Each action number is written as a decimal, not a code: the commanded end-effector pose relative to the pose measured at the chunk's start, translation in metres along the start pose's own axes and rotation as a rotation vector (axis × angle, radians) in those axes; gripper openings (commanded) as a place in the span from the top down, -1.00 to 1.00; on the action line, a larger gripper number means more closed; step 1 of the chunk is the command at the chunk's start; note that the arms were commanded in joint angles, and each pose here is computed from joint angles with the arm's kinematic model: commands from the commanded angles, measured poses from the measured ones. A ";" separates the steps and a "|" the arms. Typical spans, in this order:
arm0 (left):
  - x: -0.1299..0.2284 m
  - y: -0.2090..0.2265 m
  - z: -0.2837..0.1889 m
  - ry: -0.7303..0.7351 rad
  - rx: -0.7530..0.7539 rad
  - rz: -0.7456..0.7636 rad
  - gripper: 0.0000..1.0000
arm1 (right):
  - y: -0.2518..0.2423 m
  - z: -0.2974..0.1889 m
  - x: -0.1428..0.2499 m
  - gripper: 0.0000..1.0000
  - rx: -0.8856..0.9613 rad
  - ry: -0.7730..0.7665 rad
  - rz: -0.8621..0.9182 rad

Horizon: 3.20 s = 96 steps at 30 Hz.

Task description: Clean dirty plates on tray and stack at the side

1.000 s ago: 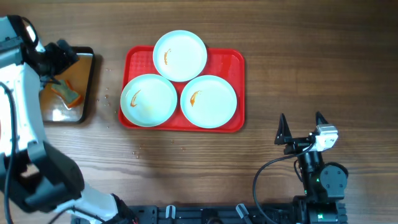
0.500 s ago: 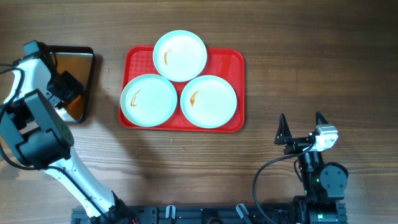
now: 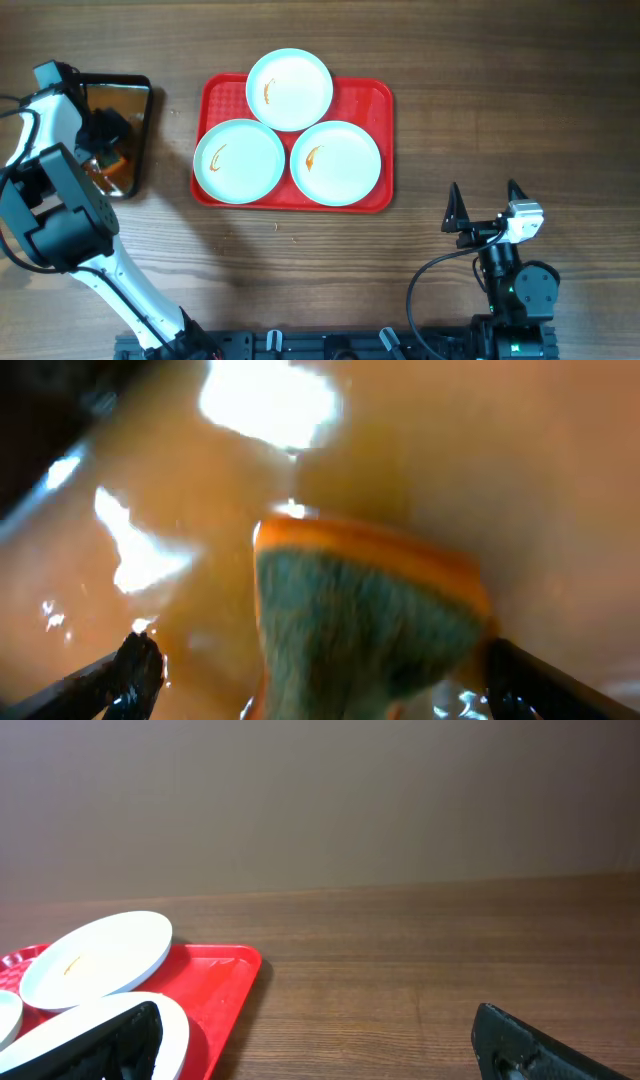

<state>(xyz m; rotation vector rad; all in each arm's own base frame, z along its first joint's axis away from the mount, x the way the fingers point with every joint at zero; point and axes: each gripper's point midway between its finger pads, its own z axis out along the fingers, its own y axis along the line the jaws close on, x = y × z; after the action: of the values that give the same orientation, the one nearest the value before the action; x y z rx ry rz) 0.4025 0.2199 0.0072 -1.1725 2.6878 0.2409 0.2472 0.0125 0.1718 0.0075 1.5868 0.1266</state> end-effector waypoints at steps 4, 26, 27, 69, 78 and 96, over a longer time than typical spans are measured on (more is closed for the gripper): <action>-0.016 -0.001 0.005 -0.056 0.003 -0.011 -0.29 | -0.002 0.000 -0.002 -0.99 0.012 -0.009 -0.006; 0.032 -0.007 -0.013 0.151 0.083 0.004 0.92 | -0.002 0.000 -0.002 -0.99 0.012 -0.009 -0.006; 0.029 -0.008 -0.013 0.140 0.087 0.003 0.89 | -0.002 0.000 -0.002 -0.99 0.012 -0.009 -0.006; 0.002 -0.010 -0.011 0.026 0.105 -0.016 -0.68 | -0.002 0.000 -0.002 -0.99 0.012 -0.009 -0.006; -0.014 -0.010 -0.055 -0.032 0.131 -0.021 0.92 | -0.002 0.000 -0.002 -1.00 0.012 -0.009 -0.006; -0.038 -0.047 -0.119 -0.135 0.483 -0.035 0.92 | -0.002 0.000 -0.002 -1.00 0.012 -0.009 -0.006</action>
<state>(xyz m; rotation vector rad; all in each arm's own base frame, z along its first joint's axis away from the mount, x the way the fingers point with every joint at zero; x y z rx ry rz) 0.4312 0.1892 0.0537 -1.0995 2.5772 -0.1675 0.2472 0.0125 0.1718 0.0075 1.5868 0.1266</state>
